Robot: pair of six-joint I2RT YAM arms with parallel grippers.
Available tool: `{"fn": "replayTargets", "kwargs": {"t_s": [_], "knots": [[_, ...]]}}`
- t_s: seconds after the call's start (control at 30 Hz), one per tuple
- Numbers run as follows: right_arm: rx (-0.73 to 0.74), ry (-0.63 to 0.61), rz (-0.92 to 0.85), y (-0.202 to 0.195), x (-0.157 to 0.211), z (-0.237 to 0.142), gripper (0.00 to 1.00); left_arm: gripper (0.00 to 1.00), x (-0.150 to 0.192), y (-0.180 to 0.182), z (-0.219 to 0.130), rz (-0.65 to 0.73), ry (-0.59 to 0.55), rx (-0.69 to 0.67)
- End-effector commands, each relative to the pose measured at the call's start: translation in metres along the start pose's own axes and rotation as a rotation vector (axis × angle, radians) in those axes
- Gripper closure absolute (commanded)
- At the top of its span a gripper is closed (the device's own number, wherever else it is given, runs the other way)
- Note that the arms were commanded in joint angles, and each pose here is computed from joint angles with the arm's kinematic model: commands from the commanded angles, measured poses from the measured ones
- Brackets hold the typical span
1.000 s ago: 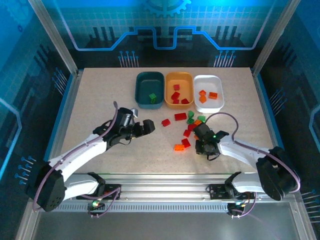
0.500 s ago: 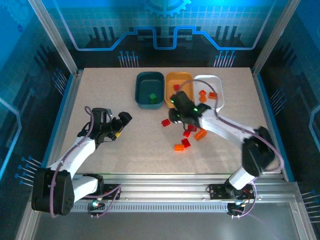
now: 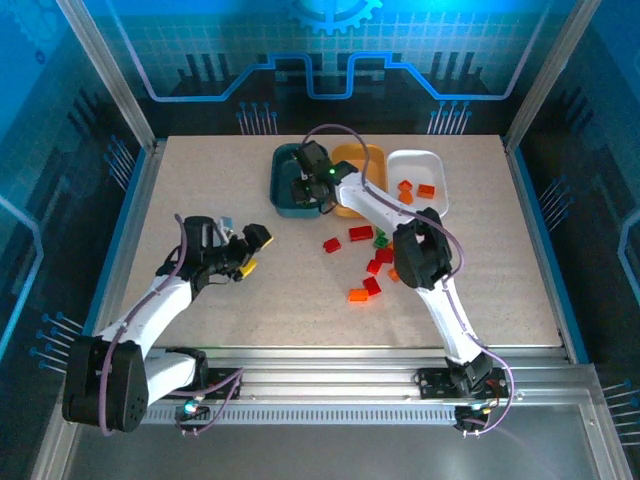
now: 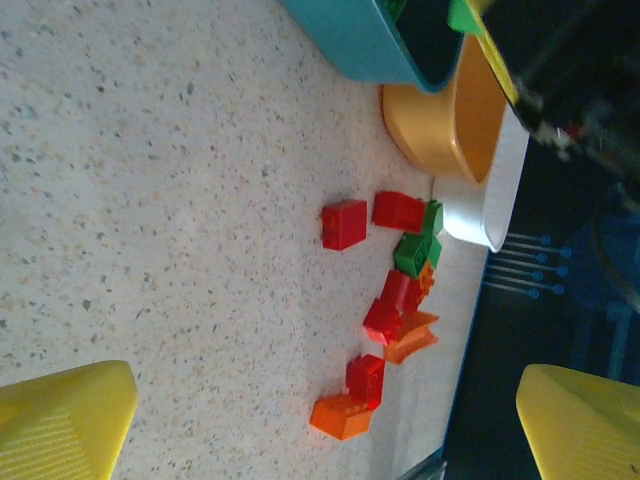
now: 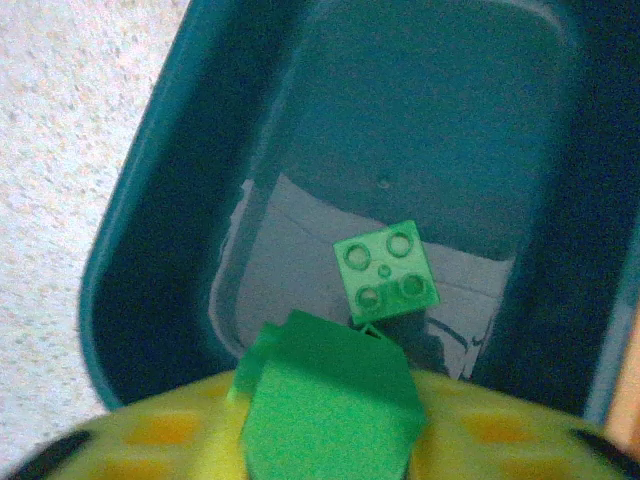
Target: Sort the legos into containers by color
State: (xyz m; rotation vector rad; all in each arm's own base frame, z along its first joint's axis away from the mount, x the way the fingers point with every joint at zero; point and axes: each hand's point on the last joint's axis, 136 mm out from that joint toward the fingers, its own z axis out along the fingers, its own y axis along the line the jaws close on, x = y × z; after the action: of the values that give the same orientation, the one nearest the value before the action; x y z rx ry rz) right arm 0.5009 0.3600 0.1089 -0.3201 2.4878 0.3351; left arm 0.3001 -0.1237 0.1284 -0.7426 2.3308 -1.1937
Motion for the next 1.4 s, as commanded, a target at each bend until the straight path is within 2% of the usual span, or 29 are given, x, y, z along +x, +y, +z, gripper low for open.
{"fn": "replayTargets", "kwargs": {"t_s": [0.0,0.17,0.27,0.37,0.47,0.6,0.77,0.83,0.97,1.13,1.37], "knots": [[-0.002,0.055,-0.002,-0.006,-0.004,-0.003,0.45,0.01,0.012,-0.013,0.0,0.056,0.055,0.029],[-0.027,-0.025,0.004,-0.003,-0.029,-0.048,0.4,0.01,0.02,-0.027,0.004,0.14,0.065,0.014],[-0.038,-0.112,0.012,-0.006,-0.036,-0.099,0.4,0.01,0.032,-0.037,0.014,0.249,0.086,-0.048],[0.014,-0.13,0.05,-0.031,-0.01,-0.132,0.39,0.01,0.048,-0.042,0.029,0.397,0.119,-0.157],[0.069,-0.119,0.109,-0.066,0.033,-0.152,0.39,0.06,0.066,-0.051,0.049,0.575,0.163,-0.246],[0.127,-0.072,0.232,-0.12,0.102,-0.168,0.38,0.12,0.08,-0.056,0.079,0.808,0.196,-0.398],[0.228,-0.031,0.344,-0.179,0.173,-0.186,0.37,0.13,0.073,-0.067,0.109,0.935,0.175,-0.425],[0.238,-0.026,0.402,-0.198,0.195,-0.192,0.36,0.13,0.068,-0.07,0.122,1.037,0.186,-0.438],[0.245,-0.049,0.46,-0.215,0.209,-0.203,0.35,0.14,0.057,-0.056,0.148,1.198,0.245,-0.542],[0.226,-0.103,0.509,-0.22,0.213,-0.21,0.34,0.15,0.059,-0.038,0.176,1.337,0.331,-0.543],[0.206,-0.138,0.529,-0.221,0.213,-0.213,0.33,0.16,0.043,-0.035,0.194,1.317,0.359,-0.478]]}}
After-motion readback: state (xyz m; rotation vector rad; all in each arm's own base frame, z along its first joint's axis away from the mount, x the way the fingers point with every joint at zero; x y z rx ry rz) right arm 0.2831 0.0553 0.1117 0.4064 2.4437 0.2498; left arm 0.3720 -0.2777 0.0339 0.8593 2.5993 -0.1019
